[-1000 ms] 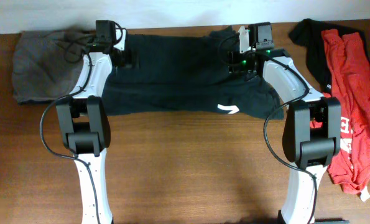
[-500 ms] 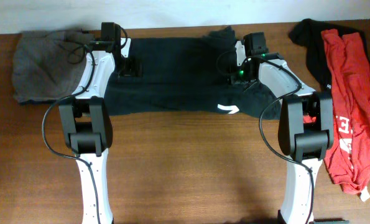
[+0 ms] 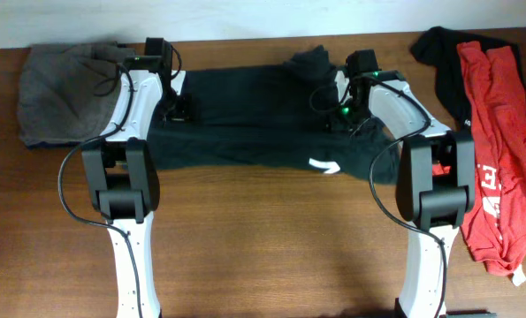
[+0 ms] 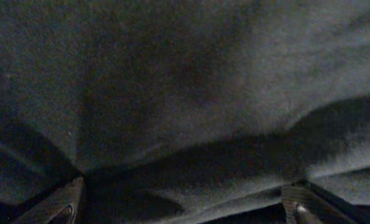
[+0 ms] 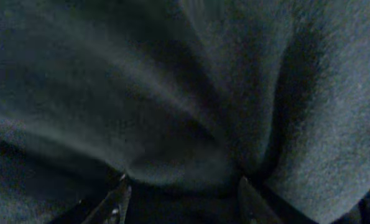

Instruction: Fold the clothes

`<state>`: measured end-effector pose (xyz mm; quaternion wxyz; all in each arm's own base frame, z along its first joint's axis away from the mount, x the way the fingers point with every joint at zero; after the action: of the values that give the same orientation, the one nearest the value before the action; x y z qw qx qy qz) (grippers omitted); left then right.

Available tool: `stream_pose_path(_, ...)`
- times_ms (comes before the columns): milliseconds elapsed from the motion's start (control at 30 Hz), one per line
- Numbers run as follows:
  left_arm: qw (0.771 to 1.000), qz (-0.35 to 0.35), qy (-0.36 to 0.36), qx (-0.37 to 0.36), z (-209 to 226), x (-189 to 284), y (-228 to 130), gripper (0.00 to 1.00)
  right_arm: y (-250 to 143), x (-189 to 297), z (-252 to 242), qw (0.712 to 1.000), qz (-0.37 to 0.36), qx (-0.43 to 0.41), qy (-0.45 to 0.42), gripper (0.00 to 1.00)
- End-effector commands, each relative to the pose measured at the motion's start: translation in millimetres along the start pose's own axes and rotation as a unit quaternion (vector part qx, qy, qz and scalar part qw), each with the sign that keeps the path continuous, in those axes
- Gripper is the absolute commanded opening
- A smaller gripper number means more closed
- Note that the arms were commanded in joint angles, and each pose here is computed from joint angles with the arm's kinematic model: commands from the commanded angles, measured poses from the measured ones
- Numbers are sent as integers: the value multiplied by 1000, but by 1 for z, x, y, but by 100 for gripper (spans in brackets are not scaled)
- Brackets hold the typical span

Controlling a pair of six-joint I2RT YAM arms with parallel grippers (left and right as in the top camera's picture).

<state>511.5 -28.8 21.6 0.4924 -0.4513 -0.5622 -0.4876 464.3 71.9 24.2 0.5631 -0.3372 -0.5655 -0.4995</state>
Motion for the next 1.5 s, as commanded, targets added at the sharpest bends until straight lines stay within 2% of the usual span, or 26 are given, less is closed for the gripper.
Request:
stream_pose_path(0,997,70,22,9,13,-27,-30,99,-37,-15,7,996,76,-32,15,60)
stream_pose_path(300,989,141,35,10,19,-20,-62,99,-69,-10,14,988,146,-52,25,59)
stream_pose_path(400,986,160,38,10,20,-17,-70,99,-74,-11,16,986,155,-53,29,55)
stream_pose_path(567,985,166,40,9,19,-16,-73,99,-72,-12,16,987,151,-53,30,55)
stream_pose_path(733,992,124,33,13,16,-14,-53,99,-44,-5,17,995,91,-30,39,56)
stream_pose_path(867,997,77,24,16,7,6,-28,99,-12,19,16,999,40,-16,31,56)
stream_pose_path(967,1000,-9,5,22,-4,48,12,99,34,57,15,999,-37,1,18,56)
stream_pose_path(1100,997,-77,-16,17,-12,61,43,99,71,81,24,994,-106,34,7,56)
stream_pose_path(1233,995,-95,-23,17,-11,50,55,99,94,85,36,987,-149,63,-7,57)
stream_pose_path(1467,996,-84,-12,31,6,13,59,99,110,81,51,980,-176,89,-31,57)
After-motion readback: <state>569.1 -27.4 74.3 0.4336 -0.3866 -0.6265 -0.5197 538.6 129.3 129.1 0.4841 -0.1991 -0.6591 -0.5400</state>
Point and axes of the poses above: each gripper's point midway between its finger pads, its own x axis back along the fingers, its own z axis along the line the jaws close on, y = z × x, the point moved 2 cm from there along x, back along the fingers, and after that the axes turned 12 degrees about x, right-handed, at the moved point
